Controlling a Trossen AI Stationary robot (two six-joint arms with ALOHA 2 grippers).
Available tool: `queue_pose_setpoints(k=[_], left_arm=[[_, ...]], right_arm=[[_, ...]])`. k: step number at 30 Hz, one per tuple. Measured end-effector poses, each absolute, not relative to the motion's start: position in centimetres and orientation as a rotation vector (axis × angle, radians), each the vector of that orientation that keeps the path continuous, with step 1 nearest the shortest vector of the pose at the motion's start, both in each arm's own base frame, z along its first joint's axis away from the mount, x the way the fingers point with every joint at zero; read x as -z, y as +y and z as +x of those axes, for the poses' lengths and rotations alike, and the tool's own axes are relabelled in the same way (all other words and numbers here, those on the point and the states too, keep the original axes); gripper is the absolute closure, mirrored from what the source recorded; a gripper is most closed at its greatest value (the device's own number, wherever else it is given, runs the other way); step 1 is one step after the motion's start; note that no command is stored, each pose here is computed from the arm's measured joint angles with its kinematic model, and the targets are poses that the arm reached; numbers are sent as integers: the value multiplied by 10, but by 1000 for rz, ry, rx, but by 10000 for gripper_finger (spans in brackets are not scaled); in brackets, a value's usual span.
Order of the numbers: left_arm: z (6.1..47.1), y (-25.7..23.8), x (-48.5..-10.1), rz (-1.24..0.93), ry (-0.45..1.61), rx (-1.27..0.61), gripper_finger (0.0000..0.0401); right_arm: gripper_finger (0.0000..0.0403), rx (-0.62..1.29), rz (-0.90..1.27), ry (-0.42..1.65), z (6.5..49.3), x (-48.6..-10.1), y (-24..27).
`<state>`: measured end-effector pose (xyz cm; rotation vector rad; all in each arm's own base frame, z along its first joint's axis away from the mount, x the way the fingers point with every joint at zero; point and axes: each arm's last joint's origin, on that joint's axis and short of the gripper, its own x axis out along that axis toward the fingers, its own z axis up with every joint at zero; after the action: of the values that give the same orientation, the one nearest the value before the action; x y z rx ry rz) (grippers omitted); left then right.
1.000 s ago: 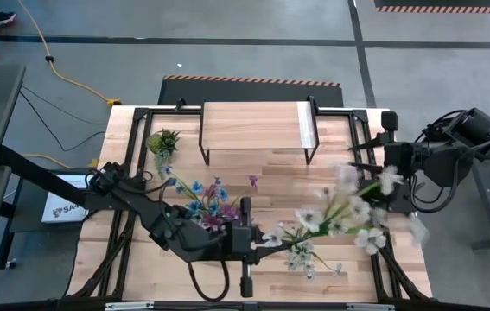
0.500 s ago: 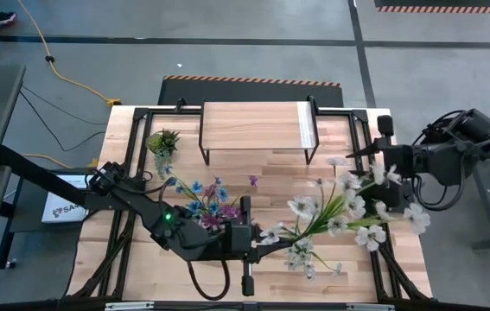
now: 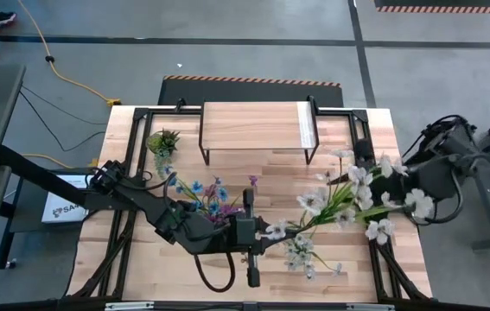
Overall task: Pick and place flowers into a vace then onto a shelf
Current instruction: Put the white flowers into the right transparent vase
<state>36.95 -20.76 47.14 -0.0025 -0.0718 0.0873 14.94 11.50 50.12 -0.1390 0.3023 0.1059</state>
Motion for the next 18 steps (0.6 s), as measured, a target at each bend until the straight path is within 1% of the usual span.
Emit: queue_pose_setpoints(k=[7, 14, 18], left_arm=[[370, -207, -471, 29, -67, -69, 371], [370, -207, -471, 50, -69, -73, 371], [370, -206, -471, 61, -64, -96, 371]], right_arm=[[263, -151, -87, 182, 168, -495, 130], [263, -246, -1, 96, 188, -492, 127], [263, -274, 27, 89, 197, -486, 124]])
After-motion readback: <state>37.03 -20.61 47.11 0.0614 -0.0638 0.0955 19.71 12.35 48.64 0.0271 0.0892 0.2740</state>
